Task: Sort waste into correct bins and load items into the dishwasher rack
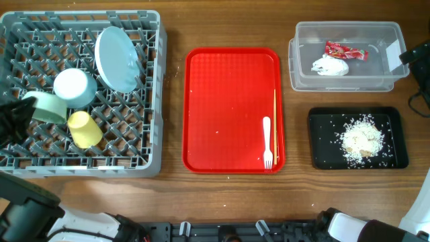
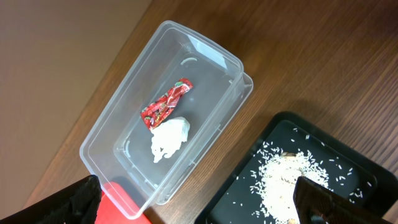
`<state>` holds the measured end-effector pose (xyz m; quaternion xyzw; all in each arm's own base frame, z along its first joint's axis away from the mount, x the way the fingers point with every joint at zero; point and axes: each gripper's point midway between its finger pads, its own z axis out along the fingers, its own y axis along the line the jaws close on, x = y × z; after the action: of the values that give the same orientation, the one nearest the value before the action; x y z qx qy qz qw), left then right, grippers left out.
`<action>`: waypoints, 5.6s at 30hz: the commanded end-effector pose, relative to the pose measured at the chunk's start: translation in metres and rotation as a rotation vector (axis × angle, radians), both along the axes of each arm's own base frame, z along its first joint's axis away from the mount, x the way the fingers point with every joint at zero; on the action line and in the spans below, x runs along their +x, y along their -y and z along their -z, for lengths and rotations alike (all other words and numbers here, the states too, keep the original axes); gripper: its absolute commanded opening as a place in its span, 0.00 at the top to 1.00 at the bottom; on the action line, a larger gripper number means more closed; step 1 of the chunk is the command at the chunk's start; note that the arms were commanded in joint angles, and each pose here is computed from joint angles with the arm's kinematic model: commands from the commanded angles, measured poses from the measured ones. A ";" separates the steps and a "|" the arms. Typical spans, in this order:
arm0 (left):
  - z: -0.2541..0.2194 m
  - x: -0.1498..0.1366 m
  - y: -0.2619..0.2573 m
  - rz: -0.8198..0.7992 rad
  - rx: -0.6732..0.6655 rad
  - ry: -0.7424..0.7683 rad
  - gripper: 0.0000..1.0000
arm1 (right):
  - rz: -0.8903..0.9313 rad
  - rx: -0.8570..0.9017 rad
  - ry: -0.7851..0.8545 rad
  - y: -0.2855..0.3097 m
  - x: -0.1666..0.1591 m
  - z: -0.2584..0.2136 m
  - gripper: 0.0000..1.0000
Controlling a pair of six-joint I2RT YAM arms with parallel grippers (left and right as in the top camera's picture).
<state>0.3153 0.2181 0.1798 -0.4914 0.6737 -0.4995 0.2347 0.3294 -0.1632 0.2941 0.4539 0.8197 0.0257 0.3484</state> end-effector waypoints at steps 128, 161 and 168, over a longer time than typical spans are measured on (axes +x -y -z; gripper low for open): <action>-0.090 -0.112 0.095 -0.329 0.569 -0.464 0.00 | -0.897 -0.018 -0.849 -0.288 -0.081 0.308 0.53; -0.090 -0.112 0.095 -0.329 0.569 -0.464 0.00 | -0.967 0.060 -0.948 -0.310 -0.094 0.277 0.92; -0.090 -0.112 0.095 -0.329 0.569 -0.464 0.00 | -1.107 0.178 -0.770 -0.358 -0.055 0.228 0.91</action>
<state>0.2030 0.1232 0.2693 -0.6067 0.7341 -0.1212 0.2798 0.2614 0.1666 0.0494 -0.0019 0.9958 0.0428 -0.0810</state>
